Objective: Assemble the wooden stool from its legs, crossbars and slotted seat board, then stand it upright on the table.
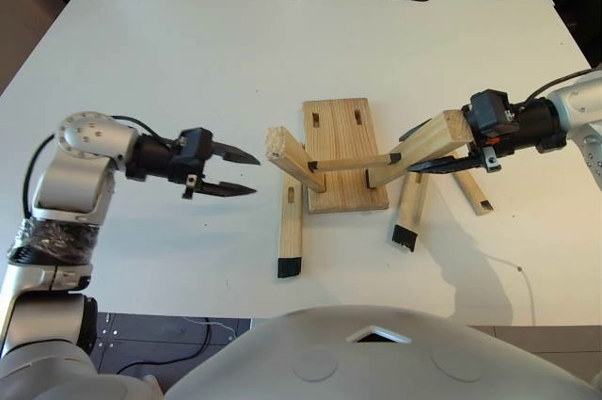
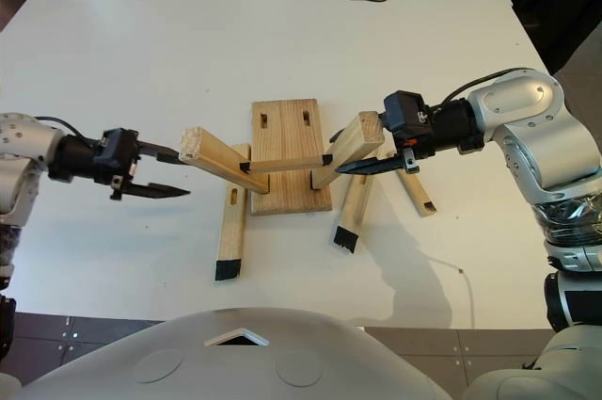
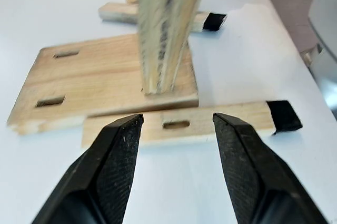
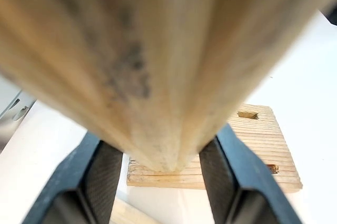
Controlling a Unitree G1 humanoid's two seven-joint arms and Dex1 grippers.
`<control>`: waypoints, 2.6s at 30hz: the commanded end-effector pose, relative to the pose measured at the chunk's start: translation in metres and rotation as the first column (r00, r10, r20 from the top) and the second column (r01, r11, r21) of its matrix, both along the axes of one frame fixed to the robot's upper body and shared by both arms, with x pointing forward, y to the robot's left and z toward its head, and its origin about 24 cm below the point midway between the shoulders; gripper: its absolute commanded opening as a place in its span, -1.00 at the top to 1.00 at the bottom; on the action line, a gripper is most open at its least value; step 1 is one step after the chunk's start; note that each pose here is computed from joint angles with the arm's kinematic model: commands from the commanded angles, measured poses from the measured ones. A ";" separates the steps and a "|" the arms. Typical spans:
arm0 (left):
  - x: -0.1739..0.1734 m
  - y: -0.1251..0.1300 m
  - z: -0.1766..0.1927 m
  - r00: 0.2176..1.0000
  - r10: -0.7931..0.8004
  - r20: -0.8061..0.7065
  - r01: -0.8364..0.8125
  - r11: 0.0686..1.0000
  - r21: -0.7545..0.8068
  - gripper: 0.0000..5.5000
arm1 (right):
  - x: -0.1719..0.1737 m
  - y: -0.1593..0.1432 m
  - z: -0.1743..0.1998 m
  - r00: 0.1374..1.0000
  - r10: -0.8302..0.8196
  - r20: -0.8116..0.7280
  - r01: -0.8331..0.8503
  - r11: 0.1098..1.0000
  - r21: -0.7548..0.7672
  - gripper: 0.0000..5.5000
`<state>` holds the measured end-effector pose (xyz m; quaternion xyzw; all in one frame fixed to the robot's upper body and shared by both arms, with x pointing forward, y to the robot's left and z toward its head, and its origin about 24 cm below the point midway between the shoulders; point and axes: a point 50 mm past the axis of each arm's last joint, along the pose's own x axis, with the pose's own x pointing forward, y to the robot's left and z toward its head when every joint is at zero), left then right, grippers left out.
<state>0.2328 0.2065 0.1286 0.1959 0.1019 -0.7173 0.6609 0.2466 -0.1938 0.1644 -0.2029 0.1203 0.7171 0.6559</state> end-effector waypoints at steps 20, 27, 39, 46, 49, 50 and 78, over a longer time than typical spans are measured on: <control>0.005 -0.078 0.005 0.987 -0.156 0.028 0.158 0.982 -0.102 0.10 | -0.029 0.044 -0.097 0.907 0.079 -0.414 -0.115 0.991 -0.064 0.27; 0.004 -0.036 -0.016 0.999 -0.022 0.026 0.021 1.000 0.020 0.10 | -0.018 0.027 -0.077 0.948 -0.018 -0.319 0.001 0.998 -0.055 0.27; -0.001 -0.013 -0.050 0.992 0.083 0.091 -0.095 0.986 0.134 0.10 | 0.003 0.009 -0.032 0.983 -0.177 -0.051 0.175 0.984 -0.025 -0.04; -0.004 -0.015 -0.058 0.984 0.137 0.110 -0.150 0.982 0.115 0.10 | -0.022 -0.029 -0.016 0.947 -0.321 0.026 0.321 0.947 -0.019 -0.04; -0.011 -0.021 -0.062 0.982 0.158 0.104 -0.167 0.982 0.086 0.10 | -0.040 -0.043 -0.011 0.893 -0.450 0.033 0.447 0.892 0.068 -0.04; -0.013 -0.023 -0.063 0.980 0.170 0.104 -0.178 0.981 0.076 0.10 | -0.046 -0.045 -0.007 0.869 -0.494 0.026 0.488 0.865 0.118 -0.04; -0.008 -0.031 -0.079 0.950 0.283 0.135 -0.294 0.953 0.068 0.10 | -0.044 0.057 0.137 0.841 -0.536 -0.078 0.318 0.372 0.872 0.23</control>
